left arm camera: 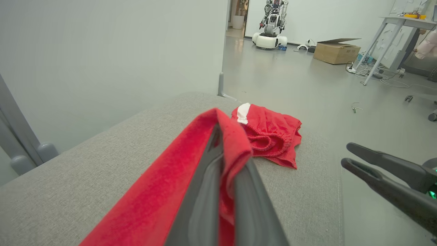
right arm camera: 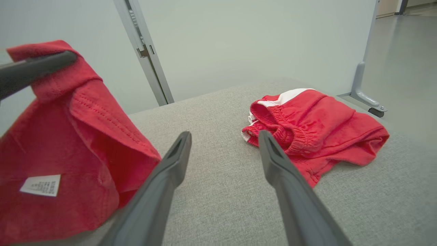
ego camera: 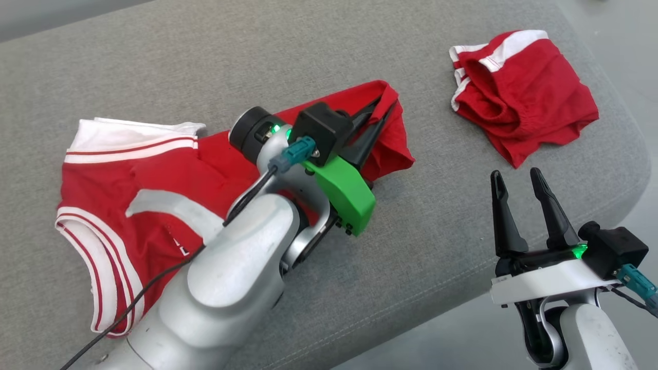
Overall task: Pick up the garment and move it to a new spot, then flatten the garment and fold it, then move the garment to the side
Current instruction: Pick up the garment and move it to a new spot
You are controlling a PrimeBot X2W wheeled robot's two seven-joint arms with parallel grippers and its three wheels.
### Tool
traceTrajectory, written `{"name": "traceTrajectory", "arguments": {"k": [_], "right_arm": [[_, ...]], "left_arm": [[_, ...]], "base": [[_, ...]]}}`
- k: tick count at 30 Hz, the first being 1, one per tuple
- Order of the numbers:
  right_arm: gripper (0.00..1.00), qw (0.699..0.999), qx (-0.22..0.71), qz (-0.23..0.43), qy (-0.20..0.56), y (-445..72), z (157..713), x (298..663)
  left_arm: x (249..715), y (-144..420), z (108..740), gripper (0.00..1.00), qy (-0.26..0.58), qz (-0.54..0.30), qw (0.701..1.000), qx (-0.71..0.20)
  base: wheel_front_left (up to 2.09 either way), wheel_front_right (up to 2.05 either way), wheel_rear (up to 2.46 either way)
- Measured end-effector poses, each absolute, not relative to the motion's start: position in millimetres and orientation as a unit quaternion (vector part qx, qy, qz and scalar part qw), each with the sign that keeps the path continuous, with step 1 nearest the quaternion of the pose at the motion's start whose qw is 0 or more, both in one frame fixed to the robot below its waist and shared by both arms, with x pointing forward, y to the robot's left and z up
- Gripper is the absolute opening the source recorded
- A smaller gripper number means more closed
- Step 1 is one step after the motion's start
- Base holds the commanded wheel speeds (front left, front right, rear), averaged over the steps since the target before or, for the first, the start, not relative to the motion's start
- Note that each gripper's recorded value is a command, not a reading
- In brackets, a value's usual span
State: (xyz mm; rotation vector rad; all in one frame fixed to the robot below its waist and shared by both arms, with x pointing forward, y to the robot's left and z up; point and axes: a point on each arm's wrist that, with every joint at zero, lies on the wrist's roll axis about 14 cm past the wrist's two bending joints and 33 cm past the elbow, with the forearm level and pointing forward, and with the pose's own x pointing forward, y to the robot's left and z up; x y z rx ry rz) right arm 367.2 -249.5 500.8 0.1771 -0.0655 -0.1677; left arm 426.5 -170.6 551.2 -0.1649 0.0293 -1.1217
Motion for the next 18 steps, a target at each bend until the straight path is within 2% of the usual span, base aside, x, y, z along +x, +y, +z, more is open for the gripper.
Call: {"name": "traceTrajectory", "arguments": {"k": [6, 7, 8, 9, 18], "right_arm": [[1.0, 0.991, 0.087, -0.098, -0.017, -257, 489, 366], [1.0, 0.991, 0.088, -0.097, -0.016, -256, 488, 368], [1.0, 0.992, 0.088, -0.094, -0.016, -255, 488, 371], [1.0, 0.992, 0.089, -0.091, -0.013, -253, 486, 372], [1.0, 0.993, 0.092, -0.069, -0.01, -240, 481, 386]], "left_arm": [[456, -182, 521, 0.0, 0.055, -0.522, 0.846, -0.099], [460, -182, 513, 0.04, 0.066, -0.518, 0.847, -0.098], [463, -182, 503, 0.46, 0.083, -0.515, 0.848, -0.099], [466, -180, 496, 1.0, 0.092, -0.51, 0.849, -0.104], [465, -175, 505, 1.0, 0.056, -0.516, 0.845, -0.127]], "base": [[0.0, 0.0, 0.0], [0.0, 0.0, 0.0], [0.0, 0.0, 0.0], [0.0, 0.0, 0.0], [0.0, 0.0, 0.0]]}}
